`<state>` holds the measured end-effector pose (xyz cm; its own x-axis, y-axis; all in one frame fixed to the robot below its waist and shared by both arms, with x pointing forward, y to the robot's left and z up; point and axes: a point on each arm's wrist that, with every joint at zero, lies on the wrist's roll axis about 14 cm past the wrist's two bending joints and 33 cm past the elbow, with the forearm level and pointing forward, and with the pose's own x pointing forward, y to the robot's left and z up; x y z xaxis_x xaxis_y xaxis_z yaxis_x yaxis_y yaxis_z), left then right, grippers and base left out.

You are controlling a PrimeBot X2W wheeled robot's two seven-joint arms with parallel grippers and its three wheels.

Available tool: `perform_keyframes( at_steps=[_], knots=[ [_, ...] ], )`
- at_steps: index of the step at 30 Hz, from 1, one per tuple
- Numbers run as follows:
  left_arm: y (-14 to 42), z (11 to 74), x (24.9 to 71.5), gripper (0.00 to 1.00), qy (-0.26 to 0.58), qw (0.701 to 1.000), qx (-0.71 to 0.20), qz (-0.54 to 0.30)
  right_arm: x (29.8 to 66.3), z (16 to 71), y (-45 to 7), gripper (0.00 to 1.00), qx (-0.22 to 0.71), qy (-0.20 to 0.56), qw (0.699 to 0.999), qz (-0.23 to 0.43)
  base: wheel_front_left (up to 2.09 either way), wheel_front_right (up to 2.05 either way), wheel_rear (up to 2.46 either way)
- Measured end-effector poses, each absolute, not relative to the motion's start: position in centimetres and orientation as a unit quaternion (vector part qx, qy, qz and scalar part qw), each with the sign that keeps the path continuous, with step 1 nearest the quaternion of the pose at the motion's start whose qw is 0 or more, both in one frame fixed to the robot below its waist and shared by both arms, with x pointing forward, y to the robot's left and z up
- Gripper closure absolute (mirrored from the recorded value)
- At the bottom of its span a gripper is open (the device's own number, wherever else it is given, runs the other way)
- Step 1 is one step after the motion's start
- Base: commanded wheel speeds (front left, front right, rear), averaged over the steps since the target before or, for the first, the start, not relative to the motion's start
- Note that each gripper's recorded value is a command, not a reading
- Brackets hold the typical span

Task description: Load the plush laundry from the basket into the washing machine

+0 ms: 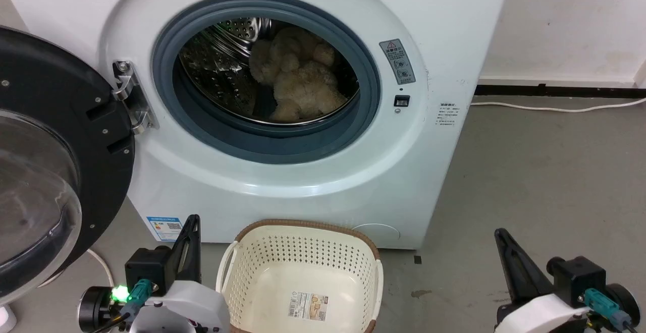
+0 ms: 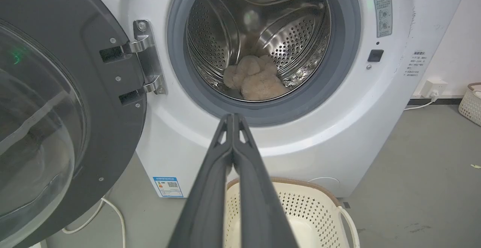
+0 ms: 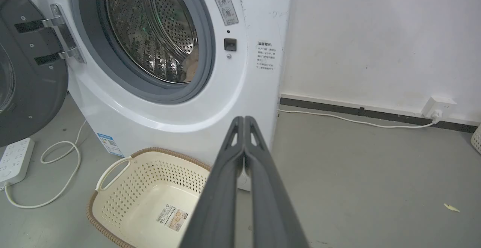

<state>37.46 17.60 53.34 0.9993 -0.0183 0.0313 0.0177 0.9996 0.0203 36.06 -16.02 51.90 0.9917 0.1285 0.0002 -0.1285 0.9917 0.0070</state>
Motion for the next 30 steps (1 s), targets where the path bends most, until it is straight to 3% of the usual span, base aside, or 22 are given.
perform_keyframes(
  at_steps=[30],
  knots=[
    [17.71, 53.24, 37.64, 1.0, -0.006, 1.0, 0.021, 0.0, 36.89, 52.19, -15.9, 1.0, -0.021, 0.009, 0.998, 0.066, 0.0, 0.0, 0.0]
  ],
)
